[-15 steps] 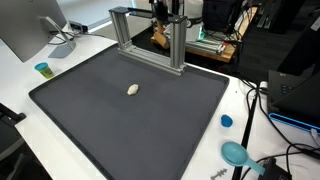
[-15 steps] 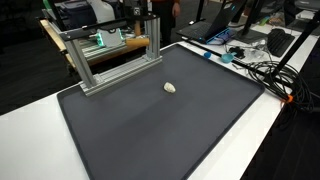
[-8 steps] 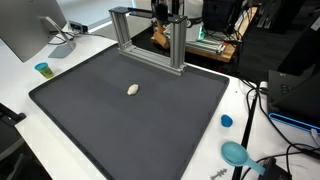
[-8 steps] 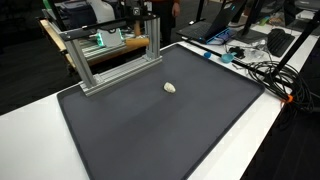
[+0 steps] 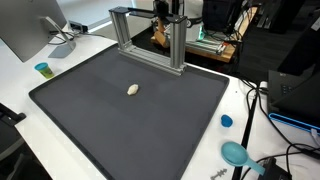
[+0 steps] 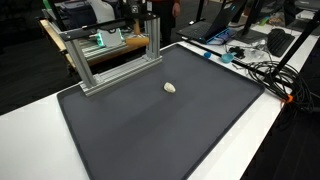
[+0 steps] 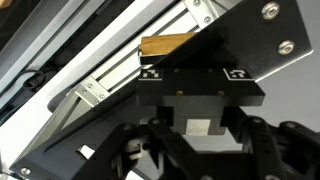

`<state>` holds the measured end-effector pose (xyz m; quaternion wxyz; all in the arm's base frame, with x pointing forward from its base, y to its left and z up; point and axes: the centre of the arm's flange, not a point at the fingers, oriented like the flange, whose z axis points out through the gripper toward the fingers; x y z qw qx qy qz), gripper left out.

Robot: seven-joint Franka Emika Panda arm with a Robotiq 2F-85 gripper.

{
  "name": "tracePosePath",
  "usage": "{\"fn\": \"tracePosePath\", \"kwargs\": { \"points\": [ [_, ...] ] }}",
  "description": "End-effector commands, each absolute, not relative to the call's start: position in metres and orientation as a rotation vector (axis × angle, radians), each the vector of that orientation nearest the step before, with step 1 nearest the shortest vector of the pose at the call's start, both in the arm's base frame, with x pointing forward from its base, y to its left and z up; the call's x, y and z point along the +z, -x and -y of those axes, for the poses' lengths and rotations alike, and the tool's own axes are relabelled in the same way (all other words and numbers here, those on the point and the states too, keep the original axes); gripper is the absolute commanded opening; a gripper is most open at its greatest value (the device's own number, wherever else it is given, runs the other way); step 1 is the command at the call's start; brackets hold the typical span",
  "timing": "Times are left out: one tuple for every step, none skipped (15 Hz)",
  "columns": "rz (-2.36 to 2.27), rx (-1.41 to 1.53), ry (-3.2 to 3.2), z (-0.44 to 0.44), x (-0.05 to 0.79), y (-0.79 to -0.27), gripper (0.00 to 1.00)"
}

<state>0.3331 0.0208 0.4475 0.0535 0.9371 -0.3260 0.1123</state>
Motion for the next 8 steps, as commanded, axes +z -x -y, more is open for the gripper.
{"fn": "tracePosePath", "kwargs": {
  "points": [
    [1.0,0.348,-2.831,-0.0245,0.4438,-0.3203,0.34],
    [1.0,0.343,-2.824,-0.0248,0.443,-0.3213,0.34],
    [0.991,0.331,-2.822,-0.0248,0.4421,-0.3219,0.34],
    [0.948,0.317,-2.83,-0.0245,0.4421,-0.3218,0.7],
    [0.938,0.322,-2.831,-0.0237,0.4428,-0.3223,0.85],
    [0.939,0.325,-2.833,-0.0229,0.4434,-0.322,0.9],
    [0.947,0.334,-2.831,-0.022,0.4437,-0.3223,0.95],
    [0.954,0.34,-2.83,-0.0217,0.4442,-0.3223,0.86]
  ]
}}
